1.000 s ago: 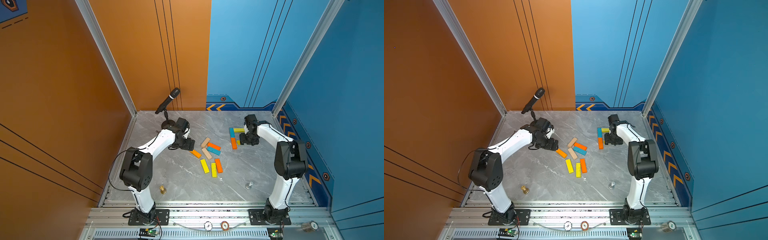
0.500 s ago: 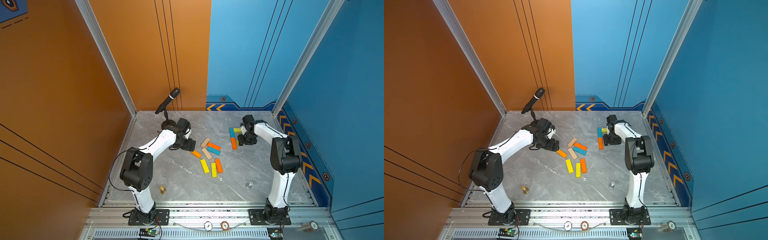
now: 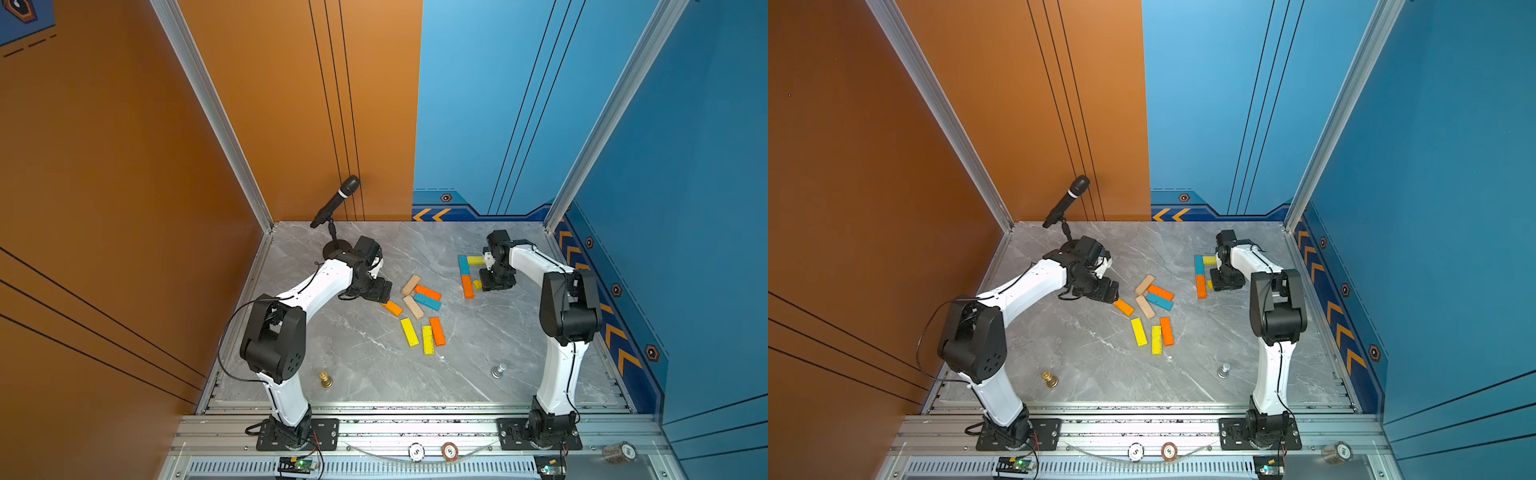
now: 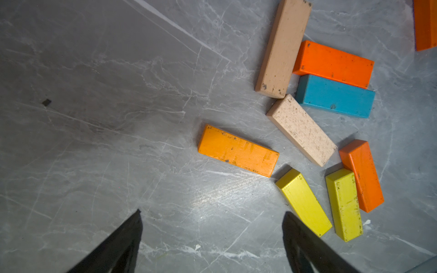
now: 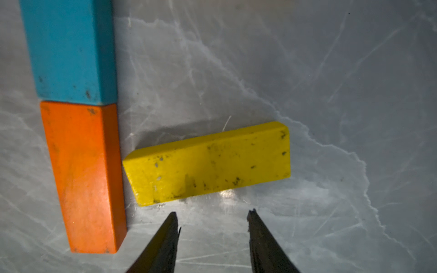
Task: Assemble the number 6 with building blocks
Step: Assemble the building block at the center of the board.
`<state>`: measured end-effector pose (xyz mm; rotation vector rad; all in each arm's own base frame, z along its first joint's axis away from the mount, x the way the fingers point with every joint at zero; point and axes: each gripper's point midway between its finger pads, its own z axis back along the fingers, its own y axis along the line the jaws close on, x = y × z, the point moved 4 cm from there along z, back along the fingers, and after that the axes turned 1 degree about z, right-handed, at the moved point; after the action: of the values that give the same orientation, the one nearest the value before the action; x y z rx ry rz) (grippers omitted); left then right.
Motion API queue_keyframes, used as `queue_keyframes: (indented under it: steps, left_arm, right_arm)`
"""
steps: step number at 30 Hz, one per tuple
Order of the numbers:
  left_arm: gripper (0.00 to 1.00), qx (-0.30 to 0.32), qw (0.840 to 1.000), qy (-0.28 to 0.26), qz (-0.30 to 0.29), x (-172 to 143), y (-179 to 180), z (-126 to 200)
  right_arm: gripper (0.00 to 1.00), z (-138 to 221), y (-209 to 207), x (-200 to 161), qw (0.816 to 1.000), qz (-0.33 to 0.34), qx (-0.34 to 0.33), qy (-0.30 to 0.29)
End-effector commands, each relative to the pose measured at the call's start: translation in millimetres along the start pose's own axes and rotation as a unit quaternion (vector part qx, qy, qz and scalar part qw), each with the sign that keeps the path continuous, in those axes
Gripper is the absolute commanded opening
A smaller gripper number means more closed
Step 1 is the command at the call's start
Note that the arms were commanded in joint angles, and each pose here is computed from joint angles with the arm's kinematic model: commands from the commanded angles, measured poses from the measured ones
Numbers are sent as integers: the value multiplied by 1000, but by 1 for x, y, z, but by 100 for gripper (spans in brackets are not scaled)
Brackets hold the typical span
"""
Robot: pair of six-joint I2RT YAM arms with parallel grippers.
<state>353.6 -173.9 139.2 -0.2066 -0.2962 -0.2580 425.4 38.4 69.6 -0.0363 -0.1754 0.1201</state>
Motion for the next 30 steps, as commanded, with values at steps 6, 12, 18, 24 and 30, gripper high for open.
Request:
queue_keyframes:
  steps: [6, 12, 18, 24, 30]
  left_arm:
    - [92, 6, 1000, 8, -15, 0, -3, 0]
    - [93, 6, 1000, 7, -18, 0, -4, 0]
    - [92, 6, 1000, 8, -19, 0, -5, -1]
    - [92, 3, 1000, 10, -19, 0, -6, -2]
    - [92, 6, 1000, 10, -19, 0, -5, -3]
  right_arm:
    - [47, -12, 9, 8, 1000, 8, 3, 11]
    - [47, -9, 18, 16, 1000, 13, 5, 6]
    - [47, 14, 15, 18, 1000, 13, 5, -12]
    - [47, 47, -9, 22, 998, -31, 15, -59]
    - [49, 38, -51, 26, 992, -100, -12, -70]
